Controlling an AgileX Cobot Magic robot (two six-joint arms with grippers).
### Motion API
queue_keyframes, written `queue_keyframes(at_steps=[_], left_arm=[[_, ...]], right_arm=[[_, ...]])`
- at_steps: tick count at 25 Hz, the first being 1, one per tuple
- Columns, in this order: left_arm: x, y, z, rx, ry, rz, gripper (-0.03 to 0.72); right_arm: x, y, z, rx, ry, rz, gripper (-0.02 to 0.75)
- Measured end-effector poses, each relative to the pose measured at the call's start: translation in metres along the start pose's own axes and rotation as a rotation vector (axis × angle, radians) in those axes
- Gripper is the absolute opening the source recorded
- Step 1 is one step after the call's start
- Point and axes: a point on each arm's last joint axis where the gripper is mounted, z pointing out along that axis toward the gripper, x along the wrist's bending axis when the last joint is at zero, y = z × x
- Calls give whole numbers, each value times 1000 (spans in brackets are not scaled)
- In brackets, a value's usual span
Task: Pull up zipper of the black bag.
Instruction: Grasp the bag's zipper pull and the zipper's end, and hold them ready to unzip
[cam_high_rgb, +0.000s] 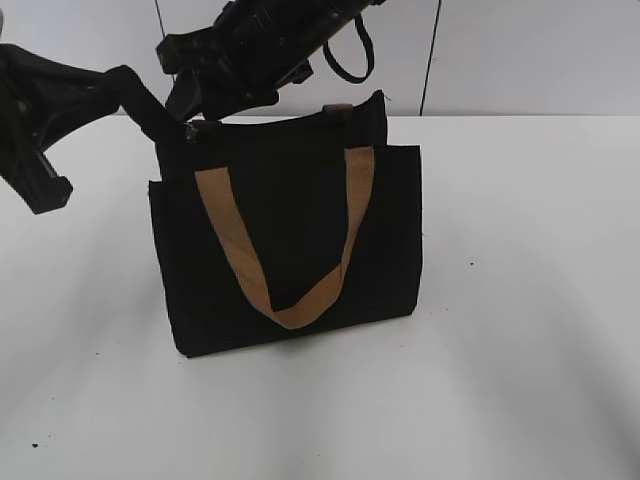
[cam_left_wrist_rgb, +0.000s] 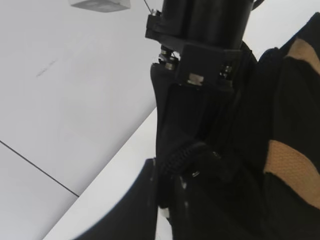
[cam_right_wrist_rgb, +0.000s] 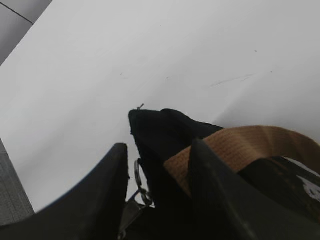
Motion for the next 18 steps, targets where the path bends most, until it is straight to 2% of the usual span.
queue_keyframes(at_steps=[7,13,18], left_arm=[[0,0,0,0,0,0,32],[0,0,0,0,0,0,32],[0,0,0,0,0,0,32]], right_arm=[[0,-1,0,14,6,25,284],[6,3,-9,-1,7,15,282],[9,0,-12,32,22,13,281]])
